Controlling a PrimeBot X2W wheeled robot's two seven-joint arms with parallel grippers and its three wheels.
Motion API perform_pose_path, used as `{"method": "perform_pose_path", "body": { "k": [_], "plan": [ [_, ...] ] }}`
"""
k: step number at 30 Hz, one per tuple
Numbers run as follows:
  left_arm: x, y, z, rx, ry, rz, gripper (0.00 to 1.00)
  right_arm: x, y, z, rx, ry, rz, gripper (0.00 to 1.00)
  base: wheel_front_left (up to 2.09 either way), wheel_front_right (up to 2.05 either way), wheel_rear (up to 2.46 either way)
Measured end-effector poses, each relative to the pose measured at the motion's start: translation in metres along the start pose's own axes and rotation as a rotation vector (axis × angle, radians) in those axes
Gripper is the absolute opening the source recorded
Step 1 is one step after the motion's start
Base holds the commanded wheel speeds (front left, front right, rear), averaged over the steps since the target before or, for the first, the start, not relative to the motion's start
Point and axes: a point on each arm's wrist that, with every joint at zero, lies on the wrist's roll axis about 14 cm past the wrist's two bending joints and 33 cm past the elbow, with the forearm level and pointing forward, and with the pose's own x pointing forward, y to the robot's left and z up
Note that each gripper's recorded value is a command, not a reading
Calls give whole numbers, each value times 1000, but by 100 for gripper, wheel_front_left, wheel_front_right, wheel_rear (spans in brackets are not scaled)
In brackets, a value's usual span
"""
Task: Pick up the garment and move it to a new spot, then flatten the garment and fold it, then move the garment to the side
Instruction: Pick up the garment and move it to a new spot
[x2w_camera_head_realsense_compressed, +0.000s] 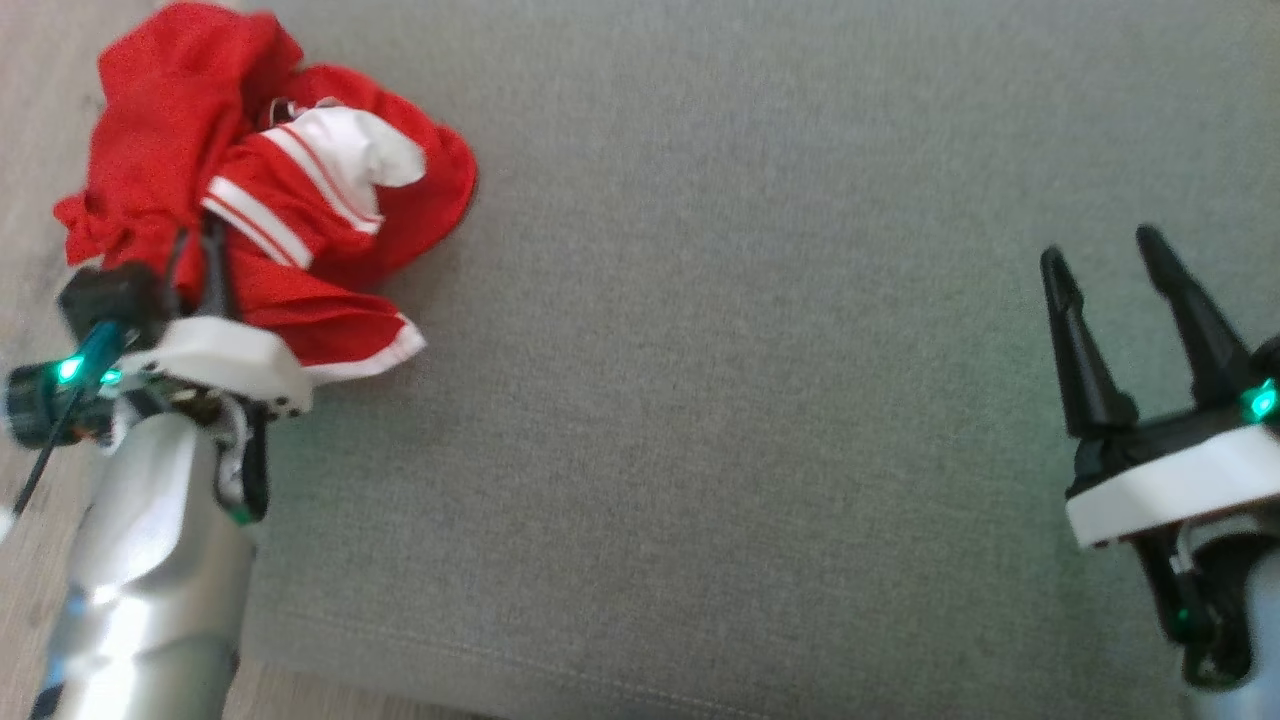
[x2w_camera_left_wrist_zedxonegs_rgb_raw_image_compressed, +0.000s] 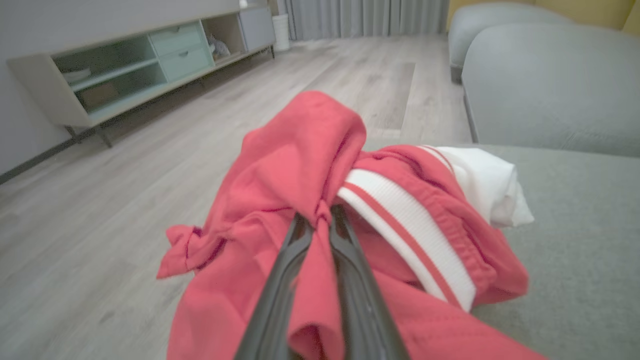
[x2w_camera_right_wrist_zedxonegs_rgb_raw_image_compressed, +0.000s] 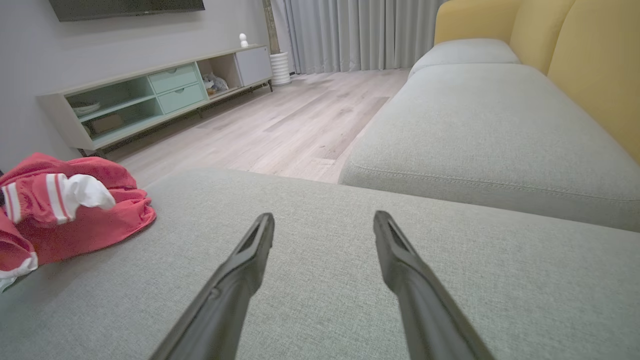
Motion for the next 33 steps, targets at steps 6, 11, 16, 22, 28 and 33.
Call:
{"method": "perform_pose_path", "body": {
  "k": [6,11,16,22,28,33],
  "plan": [
    [-36,21,55,12,-216,40,0,-20,15,15,1,-37,-4,100,0,0,0],
    [-66,9,82,20,-320,1,0,-36,15,34,-4,-92,-37,100,0,0,0],
    [-85,-46,105,33,-382,-145,0,-56,-2,40,-4,-112,-109,100,0,0,0],
    [-100,-141,113,51,-375,-427,0,-83,-26,38,11,-121,-215,100,0,0,0],
    [-124,-262,94,99,-317,-784,0,-113,-56,29,32,-122,-339,100,0,0,0],
    [-167,-373,77,151,-313,-1139,0,-137,-86,9,69,-92,-463,100,0,0,0]
  ]
}}
